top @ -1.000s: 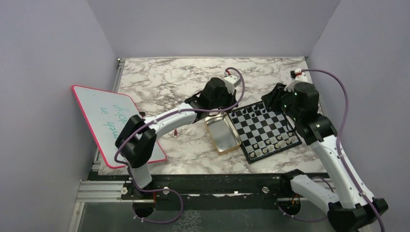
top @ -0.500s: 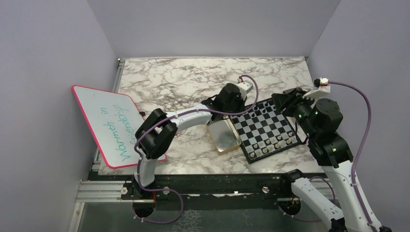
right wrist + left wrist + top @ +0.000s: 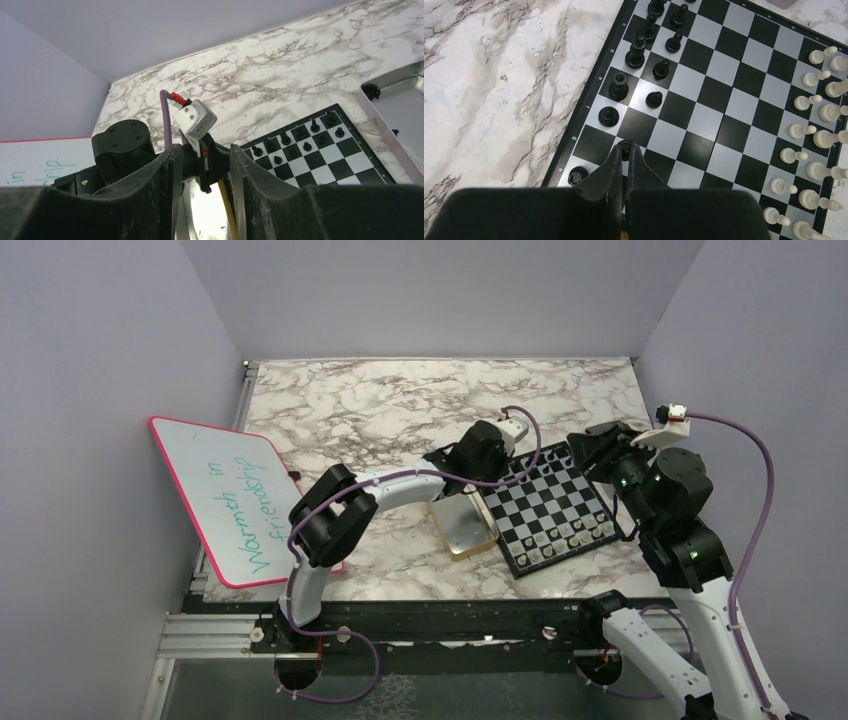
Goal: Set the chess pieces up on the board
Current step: Place the chess piece on the chessboard.
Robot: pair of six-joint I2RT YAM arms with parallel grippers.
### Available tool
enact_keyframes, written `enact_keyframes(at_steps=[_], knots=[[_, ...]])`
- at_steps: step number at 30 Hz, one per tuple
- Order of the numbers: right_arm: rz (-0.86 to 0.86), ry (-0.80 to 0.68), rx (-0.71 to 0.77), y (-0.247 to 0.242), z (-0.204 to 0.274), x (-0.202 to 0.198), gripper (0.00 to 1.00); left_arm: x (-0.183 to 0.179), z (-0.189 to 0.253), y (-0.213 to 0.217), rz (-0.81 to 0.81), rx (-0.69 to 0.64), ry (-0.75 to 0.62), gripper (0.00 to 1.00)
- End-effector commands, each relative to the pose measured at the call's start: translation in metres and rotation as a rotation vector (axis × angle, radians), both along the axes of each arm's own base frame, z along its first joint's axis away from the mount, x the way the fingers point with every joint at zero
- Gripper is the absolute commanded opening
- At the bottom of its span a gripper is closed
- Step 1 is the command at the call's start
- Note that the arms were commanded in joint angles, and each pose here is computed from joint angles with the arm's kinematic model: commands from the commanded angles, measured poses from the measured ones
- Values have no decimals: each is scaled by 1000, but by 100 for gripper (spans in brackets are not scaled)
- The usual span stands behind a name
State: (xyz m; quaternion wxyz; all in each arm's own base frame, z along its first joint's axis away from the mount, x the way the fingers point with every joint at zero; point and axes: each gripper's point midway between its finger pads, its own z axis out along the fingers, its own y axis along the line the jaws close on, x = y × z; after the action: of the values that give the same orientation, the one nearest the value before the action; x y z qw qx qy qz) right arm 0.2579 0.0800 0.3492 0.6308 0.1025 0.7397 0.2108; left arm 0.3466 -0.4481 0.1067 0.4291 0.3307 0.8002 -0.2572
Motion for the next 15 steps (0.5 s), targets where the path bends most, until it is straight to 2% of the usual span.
enact_keyframes(at_steps=[1,15], knots=[[-36,-32,5,-7,10,-1,45,2,-4,-3,1,24,-27,3],[-29,-42,-71,-10,15,0,47,-1,-30,-2,6,63,21,4]])
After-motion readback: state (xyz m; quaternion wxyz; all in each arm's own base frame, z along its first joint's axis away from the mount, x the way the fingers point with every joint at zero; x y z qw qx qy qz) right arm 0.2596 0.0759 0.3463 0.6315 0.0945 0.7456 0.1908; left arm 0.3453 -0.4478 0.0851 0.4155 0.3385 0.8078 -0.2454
